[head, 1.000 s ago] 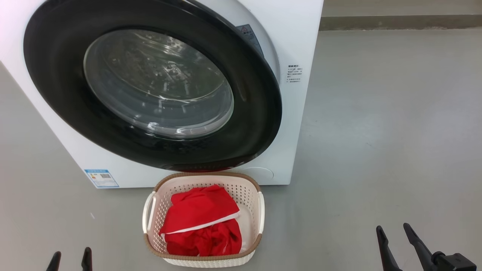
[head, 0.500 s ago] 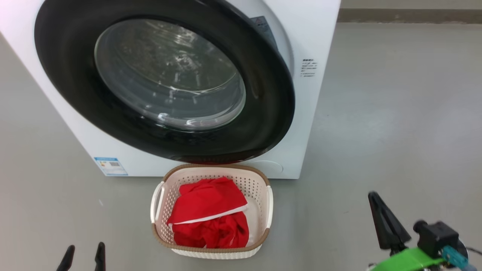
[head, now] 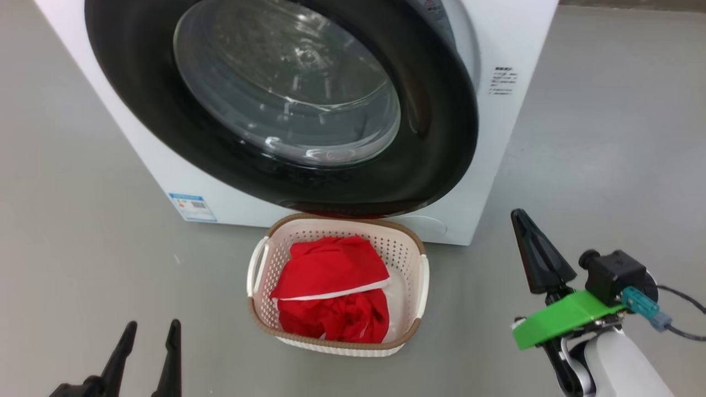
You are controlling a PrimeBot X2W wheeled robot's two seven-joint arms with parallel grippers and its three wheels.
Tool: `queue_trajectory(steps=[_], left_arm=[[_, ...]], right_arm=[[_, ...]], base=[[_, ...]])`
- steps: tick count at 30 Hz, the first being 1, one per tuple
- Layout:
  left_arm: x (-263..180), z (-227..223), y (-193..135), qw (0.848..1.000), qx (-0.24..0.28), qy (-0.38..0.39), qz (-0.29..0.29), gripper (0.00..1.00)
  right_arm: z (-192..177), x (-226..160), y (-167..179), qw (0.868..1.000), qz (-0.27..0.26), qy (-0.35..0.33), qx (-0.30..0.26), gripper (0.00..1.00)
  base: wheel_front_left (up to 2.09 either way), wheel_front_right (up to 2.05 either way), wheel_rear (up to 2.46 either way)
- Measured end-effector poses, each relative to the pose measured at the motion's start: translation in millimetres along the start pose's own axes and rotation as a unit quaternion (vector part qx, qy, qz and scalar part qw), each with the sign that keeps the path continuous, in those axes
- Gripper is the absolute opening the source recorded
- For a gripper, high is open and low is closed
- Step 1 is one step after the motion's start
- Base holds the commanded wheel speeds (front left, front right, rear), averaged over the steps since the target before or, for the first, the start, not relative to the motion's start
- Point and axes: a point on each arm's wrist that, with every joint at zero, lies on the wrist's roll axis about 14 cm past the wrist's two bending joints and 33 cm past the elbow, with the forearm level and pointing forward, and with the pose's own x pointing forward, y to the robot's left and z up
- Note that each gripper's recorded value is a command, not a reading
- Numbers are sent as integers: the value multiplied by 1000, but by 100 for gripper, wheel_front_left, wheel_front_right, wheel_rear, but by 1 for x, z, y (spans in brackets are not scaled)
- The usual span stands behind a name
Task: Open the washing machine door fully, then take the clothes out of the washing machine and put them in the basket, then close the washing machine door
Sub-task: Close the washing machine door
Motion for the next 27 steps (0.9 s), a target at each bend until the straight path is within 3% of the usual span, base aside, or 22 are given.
queue_trajectory(steps=[13, 27], left_arm=[[9, -2, 1, 1000, -1, 5, 12, 100], [22, -3, 4, 1000, -2, 7, 23, 100]], right_arm=[[-10, 55, 14, 999, 33, 8, 7, 0], [-19, 97, 12, 999, 36, 11, 22, 0]], base=[[0, 0, 0], [0, 0, 0]])
